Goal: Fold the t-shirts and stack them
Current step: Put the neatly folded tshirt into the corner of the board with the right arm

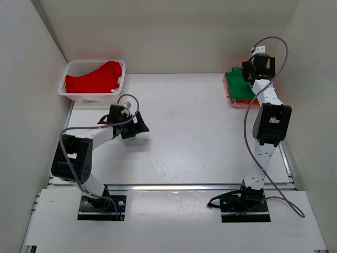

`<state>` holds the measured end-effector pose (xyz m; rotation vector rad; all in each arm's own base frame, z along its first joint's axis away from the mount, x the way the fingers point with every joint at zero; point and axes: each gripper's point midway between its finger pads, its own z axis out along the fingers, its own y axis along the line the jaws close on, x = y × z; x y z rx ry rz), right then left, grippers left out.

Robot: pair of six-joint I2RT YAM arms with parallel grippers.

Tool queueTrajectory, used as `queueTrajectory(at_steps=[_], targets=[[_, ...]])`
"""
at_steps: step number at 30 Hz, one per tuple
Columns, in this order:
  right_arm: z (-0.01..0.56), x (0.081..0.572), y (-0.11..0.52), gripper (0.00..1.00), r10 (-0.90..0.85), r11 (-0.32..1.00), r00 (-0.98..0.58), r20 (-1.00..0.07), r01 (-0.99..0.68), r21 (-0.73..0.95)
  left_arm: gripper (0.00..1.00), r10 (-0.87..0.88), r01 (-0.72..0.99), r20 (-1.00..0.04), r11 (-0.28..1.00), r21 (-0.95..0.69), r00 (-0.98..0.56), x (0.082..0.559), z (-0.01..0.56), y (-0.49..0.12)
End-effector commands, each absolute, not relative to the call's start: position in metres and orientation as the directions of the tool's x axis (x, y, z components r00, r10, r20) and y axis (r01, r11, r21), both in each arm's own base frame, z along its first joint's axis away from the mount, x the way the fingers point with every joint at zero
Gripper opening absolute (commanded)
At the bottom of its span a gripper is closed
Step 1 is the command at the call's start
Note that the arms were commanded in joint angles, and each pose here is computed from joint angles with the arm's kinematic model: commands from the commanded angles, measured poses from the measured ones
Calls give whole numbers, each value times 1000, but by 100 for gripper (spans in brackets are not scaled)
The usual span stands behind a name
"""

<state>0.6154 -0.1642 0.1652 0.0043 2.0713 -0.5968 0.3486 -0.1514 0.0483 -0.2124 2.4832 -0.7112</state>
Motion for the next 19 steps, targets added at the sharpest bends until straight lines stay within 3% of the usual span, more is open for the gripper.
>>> queueTrajectory(at_steps=[1, 2, 6, 11, 14, 17, 19], targets=[[330, 569, -169, 99, -248, 749, -267, -931, 557, -359, 98, -286, 45, -524, 846, -532, -802, 338, 78, -147], [365, 548, -164, 99, -240, 741, -200, -950, 594, -313, 98, -276, 71, -538, 841, -536, -797, 331, 86, -150], [374, 488, -121, 100, -142, 841, -151, -978, 503, -199, 99, -194, 184, -610, 846, -500, -768, 309, 102, -155], [279, 427, -53, 99, -147, 889, -393, -908, 349, -295, 98, -122, 368, -712, 788, -494, -692, 275, 136, -175], [246, 391, -14, 99, -157, 932, -437, -886, 231, -280, 98, -116, 348, -668, 780, -520, -735, 253, 126, -171], [221, 363, 8, 99, -178, 952, -492, -852, 134, -276, 99, -12, 384, -679, 818, -429, -734, 238, 123, -164], [210, 353, 11, 99, -170, 958, -524, -835, 108, -264, 99, -30, 360, -690, 836, -414, -723, 235, 121, -153]])
